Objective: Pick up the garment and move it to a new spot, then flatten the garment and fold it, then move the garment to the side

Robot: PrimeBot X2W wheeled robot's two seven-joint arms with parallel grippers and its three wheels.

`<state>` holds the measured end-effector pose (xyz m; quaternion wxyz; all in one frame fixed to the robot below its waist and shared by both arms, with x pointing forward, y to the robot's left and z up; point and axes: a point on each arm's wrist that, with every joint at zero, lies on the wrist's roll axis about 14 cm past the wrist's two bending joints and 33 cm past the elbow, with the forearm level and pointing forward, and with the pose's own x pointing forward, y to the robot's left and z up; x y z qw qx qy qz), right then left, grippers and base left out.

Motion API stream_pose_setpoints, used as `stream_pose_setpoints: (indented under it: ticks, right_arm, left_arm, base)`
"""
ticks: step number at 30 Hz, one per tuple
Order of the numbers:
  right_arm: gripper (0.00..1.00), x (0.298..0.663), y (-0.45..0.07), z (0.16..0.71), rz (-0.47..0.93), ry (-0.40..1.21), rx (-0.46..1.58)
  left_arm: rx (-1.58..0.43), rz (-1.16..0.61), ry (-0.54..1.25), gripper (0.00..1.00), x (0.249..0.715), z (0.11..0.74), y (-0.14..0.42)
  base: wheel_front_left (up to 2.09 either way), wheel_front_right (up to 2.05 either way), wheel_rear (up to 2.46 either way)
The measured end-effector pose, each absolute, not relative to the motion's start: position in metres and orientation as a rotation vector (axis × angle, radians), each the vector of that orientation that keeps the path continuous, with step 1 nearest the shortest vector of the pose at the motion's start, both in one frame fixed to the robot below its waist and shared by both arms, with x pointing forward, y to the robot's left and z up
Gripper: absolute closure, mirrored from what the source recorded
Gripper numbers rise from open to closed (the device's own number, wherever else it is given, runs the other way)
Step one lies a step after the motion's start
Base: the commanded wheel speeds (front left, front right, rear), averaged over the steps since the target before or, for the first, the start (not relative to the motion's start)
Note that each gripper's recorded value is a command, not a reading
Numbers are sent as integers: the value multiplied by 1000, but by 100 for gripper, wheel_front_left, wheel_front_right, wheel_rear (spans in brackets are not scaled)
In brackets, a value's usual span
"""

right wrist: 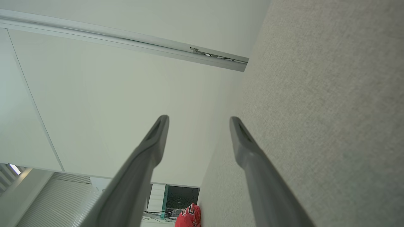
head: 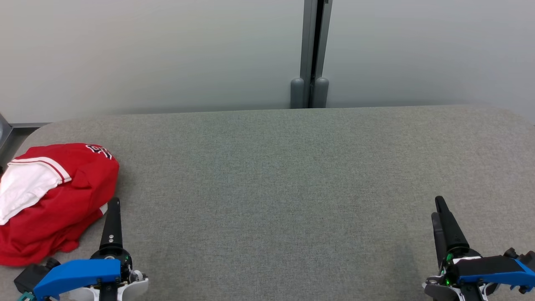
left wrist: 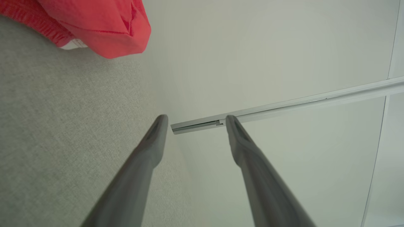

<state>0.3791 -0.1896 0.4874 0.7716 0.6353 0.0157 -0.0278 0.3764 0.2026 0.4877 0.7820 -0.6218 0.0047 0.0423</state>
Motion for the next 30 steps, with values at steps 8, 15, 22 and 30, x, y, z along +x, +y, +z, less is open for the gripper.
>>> stream_pose_setpoints:
  ticks: [8, 15, 22, 30]
  right_arm:
    - [0, 382, -185, 496, -31, 16, 1234]
    - [0, 384, -182, 503, -12, -1, 1116]
    - [0, 387, -179, 509, 5, -21, 994]
    - [0, 389, -175, 513, 24, -33, 870]
  left_arm:
    - [-1185, 87, -2, 0, 378, 494, 203]
    - [-1036, 68, 2, 0, 380, 498, 197]
    - [-892, 63, -11, 0, 382, 503, 196]
    - [-731, 59, -23, 0, 383, 507, 196]
  base:
    - [0, 0, 0]
    - [0, 0, 0]
    - [0, 0, 0]
    - [0, 0, 0]
